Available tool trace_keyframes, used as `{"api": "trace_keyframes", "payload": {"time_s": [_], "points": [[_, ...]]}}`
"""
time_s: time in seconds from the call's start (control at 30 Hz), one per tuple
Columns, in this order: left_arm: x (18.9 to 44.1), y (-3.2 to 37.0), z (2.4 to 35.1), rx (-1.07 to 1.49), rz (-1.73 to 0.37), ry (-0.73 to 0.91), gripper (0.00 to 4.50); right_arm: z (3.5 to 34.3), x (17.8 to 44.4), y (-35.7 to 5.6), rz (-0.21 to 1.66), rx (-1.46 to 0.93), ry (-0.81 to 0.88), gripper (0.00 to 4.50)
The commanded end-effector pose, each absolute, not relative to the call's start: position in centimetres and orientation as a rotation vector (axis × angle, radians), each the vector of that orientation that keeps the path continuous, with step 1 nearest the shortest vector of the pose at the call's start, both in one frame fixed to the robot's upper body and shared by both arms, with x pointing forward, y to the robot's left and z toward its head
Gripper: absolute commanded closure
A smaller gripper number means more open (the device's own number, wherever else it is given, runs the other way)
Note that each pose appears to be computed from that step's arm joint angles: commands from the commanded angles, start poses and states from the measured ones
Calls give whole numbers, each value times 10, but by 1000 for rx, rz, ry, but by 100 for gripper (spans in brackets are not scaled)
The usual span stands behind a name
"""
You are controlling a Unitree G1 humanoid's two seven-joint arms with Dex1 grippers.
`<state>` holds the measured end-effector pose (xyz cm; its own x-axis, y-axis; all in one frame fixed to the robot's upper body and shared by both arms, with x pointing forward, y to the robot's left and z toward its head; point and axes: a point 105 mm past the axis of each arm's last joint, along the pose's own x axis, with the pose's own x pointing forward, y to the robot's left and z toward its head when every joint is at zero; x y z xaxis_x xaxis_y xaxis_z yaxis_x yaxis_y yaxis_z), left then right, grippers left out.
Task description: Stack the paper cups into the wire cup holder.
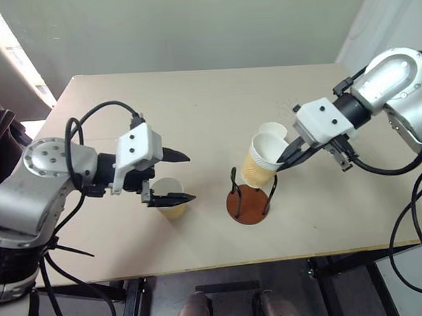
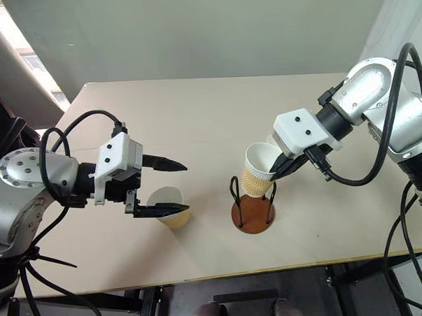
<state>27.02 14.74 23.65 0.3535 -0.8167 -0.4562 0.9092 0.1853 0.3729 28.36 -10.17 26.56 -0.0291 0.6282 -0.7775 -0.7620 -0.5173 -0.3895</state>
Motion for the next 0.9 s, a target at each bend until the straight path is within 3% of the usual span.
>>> {"api": "trace_keyframes", "payload": {"time_s": [0.03,0.2,0.3,0.5,0.6,0.67,0.73,0.9], "points": [[266,149,245,677,-1203,137,0,275,276,-94,1772,-1263,102,446],[267,149,244,685,-1199,140,0,270,280,-88,1768,-1319,95,446],[272,151,241,713,-1173,156,0,271,287,-89,1729,-1360,98,388],[291,156,252,768,-1061,96,0,286,300,-96,1624,-1436,70,186],[314,158,261,765,-930,30,0,296,323,-104,1519,-1417,85,79],[331,154,262,727,-849,15,0,292,363,-113,1323,-1468,98,6],[338,145,259,679,-841,17,0,281,386,-119,1245,-1467,143,2],[356,130,245,638,-783,47,0,250,414,-125,1182,-1379,261,2]]}}
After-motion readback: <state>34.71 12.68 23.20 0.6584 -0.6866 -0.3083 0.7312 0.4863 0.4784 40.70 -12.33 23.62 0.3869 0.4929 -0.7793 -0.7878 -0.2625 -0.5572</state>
